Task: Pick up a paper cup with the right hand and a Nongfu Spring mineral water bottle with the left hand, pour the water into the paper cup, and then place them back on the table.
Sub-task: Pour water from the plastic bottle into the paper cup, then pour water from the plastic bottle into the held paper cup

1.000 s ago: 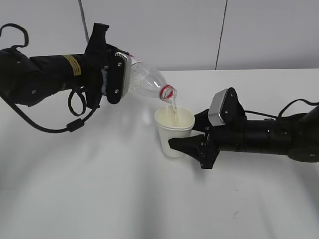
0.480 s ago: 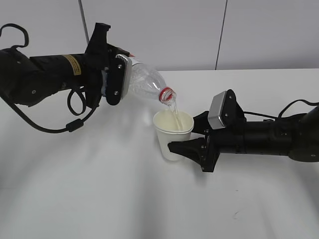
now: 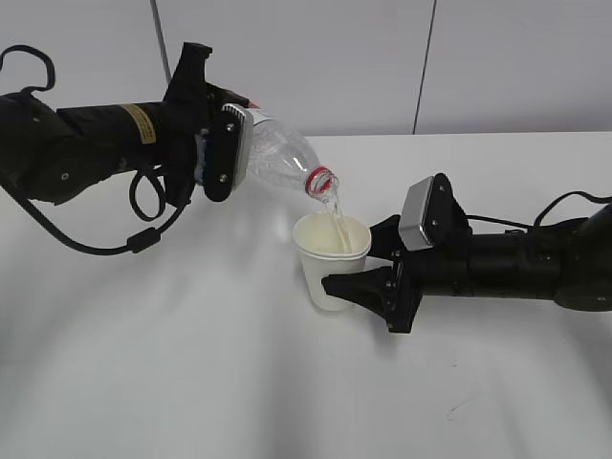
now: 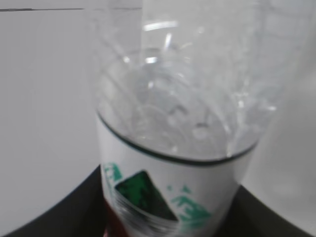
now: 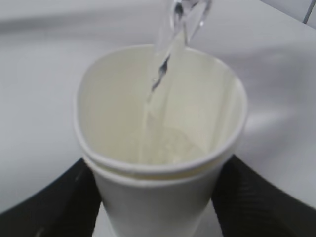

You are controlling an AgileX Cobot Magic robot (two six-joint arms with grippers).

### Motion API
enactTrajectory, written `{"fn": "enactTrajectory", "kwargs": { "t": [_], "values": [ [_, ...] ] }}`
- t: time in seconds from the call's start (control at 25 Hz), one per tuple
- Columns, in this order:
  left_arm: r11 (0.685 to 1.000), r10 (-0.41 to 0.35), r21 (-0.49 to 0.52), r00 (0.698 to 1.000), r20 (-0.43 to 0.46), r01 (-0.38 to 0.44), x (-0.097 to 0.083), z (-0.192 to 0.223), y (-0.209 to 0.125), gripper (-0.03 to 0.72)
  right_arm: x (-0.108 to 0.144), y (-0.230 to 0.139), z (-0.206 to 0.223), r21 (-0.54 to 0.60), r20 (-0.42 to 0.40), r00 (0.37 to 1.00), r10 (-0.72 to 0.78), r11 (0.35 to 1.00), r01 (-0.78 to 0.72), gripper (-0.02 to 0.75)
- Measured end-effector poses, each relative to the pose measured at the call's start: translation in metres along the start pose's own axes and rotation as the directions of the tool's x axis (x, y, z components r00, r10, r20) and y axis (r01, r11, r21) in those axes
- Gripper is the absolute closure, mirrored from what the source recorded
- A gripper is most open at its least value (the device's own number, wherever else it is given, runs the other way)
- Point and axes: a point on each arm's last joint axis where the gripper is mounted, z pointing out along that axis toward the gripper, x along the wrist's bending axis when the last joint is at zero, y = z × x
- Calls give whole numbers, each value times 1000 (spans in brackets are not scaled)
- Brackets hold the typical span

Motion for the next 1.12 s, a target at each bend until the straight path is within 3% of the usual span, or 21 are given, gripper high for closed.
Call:
{"fn": "enactTrajectory", "kwargs": {
  "t": [1.12],
  "values": [
    [1000,27,-5,1000,-16,-27,1,0,0,323,0,0,0,1,-2,1000,-1,1000,1,253]
  ]
}}
